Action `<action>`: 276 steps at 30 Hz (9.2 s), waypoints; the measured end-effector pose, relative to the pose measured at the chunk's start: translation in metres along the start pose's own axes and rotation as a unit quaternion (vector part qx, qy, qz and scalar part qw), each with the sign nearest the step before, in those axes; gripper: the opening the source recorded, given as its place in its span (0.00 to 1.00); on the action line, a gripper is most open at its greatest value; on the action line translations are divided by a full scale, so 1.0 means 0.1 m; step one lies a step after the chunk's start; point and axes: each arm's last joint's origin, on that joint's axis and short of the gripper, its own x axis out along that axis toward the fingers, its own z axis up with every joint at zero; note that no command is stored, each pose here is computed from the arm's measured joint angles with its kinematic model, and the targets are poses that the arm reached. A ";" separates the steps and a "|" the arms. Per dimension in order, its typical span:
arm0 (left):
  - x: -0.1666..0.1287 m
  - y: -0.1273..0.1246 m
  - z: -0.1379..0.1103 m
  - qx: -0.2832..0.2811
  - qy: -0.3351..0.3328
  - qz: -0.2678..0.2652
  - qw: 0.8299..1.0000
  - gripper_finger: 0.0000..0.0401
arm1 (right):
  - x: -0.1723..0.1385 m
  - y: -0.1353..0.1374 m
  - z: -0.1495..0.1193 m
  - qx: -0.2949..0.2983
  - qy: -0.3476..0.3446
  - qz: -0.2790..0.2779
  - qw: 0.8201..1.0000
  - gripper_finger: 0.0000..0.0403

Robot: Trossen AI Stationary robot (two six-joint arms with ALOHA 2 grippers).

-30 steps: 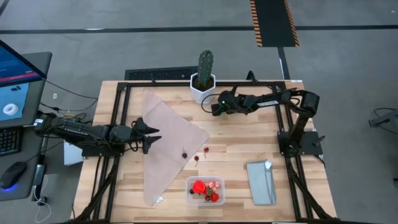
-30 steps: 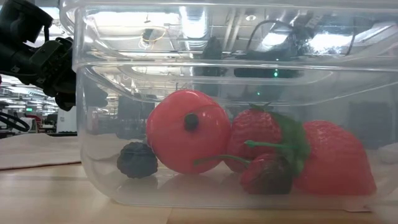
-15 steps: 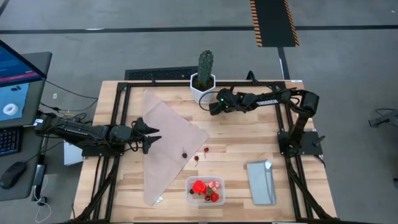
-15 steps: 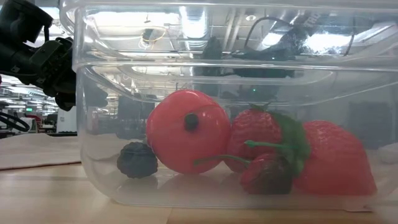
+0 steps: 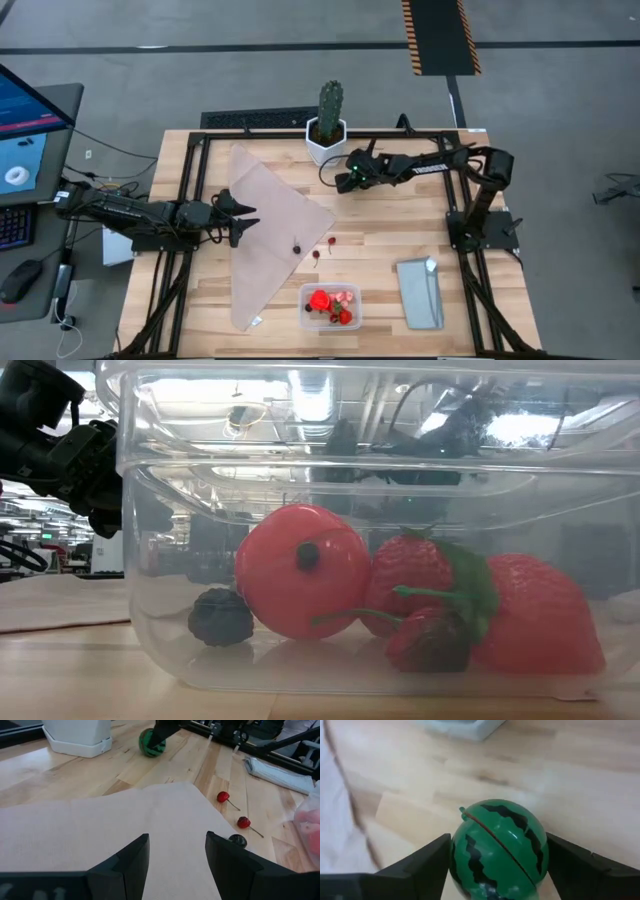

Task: Pick and placing Produce into tupperware
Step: Put the watermelon into the transparent bin, then put the top red cherry into the transparent bin

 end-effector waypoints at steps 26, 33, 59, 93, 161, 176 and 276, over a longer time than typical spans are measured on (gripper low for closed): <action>0.00 0.00 0.00 0.000 0.000 0.000 1.000 0.45 | -0.76 1.15 -0.58 -0.123 0.096 0.021 0.987 0.75; 0.00 0.00 0.00 0.000 0.000 0.000 1.000 0.45 | -1.14 1.55 -0.88 -0.179 0.099 0.080 0.976 0.75; 0.00 0.00 0.00 0.000 0.000 0.000 1.000 0.45 | -1.67 1.85 -2.11 -0.142 0.050 0.161 0.975 0.98; 0.00 0.00 0.00 0.000 0.000 0.000 1.000 0.45 | -1.23 1.76 -1.06 -0.313 -0.104 0.059 0.942 0.94; 0.00 0.00 0.00 0.000 -0.004 0.004 1.000 0.45 | -1.10 0.54 -1.02 -0.426 -0.094 0.220 0.872 0.72; 0.00 -0.01 -0.01 0.014 0.008 -0.015 1.000 0.45 | -0.72 0.59 -1.04 -0.413 -0.033 0.213 0.885 0.72; 0.00 -0.01 -0.01 0.013 0.008 -0.016 1.000 0.45 | 0.08 0.89 -1.50 -0.443 0.014 0.160 0.882 0.72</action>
